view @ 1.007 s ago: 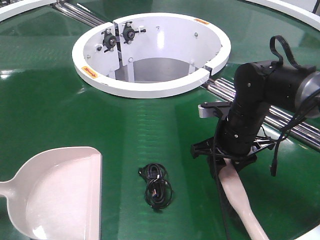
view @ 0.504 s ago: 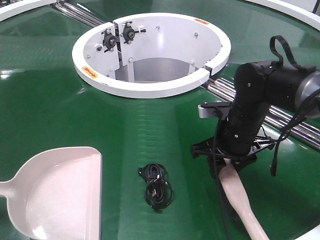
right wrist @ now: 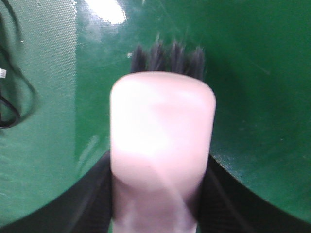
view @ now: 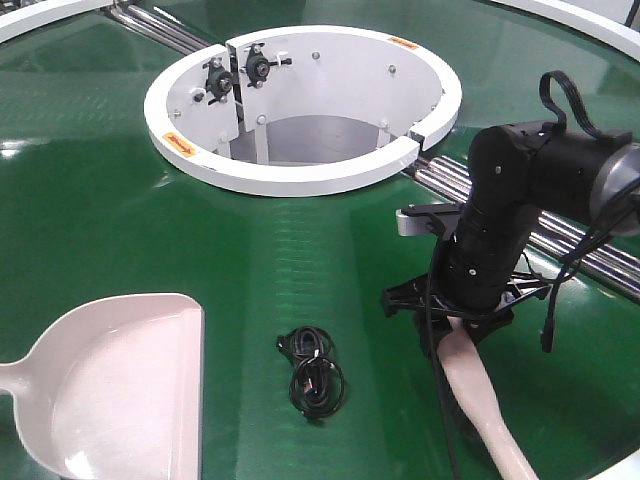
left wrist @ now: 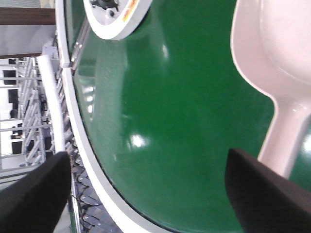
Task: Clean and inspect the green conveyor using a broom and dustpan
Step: 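Reach the left gripper to the dustpan handle and grasp it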
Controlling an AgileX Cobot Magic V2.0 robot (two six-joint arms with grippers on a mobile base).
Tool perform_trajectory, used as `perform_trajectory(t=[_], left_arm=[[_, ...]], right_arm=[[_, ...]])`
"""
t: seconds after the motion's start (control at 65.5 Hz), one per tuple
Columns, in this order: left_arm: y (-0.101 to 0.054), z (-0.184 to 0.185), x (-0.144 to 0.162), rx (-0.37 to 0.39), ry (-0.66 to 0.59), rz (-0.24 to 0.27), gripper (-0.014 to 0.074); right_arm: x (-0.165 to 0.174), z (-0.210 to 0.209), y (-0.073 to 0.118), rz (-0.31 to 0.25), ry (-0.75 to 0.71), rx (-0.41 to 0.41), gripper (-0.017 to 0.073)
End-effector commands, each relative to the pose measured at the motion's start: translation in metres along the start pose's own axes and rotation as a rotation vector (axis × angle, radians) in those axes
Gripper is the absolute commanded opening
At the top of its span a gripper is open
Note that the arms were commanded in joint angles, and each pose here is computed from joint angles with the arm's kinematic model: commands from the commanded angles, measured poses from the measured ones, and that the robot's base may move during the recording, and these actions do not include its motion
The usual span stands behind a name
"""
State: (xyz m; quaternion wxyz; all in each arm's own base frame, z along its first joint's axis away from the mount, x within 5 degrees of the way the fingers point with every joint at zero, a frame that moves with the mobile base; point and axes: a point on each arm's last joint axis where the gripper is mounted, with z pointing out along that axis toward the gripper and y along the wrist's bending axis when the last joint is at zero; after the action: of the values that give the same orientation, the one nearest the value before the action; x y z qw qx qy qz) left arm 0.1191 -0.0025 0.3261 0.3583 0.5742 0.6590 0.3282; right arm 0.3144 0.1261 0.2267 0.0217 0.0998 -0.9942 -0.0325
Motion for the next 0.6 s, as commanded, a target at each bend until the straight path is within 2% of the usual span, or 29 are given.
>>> perform_trajectory(t=[0.0,0.153,0.397,0.58], left_arm=[[0.008,-0.003,0.0,-0.006,0.012,0.017,0.0591],[0.007,0.008,0.006,0.234,0.139,0.064,0.0591],[0.026,0.034,0.011,0.569,0.337,0.13,0.0591],[0.031,0.07,0.012,0.659,0.407,0.2,0.0591]], right_arm=[[0.009,-0.022,-0.001,-0.007,-0.009,-0.006,-0.0002],[0.009,-0.022,-0.001,-0.007,-0.009,-0.006,-0.0002],[0.009,-0.022,-0.001,-0.007,-0.009,-0.006,-0.0002],[0.009,-0.022,-0.001,-0.007,-0.009,-0.006,-0.0002]])
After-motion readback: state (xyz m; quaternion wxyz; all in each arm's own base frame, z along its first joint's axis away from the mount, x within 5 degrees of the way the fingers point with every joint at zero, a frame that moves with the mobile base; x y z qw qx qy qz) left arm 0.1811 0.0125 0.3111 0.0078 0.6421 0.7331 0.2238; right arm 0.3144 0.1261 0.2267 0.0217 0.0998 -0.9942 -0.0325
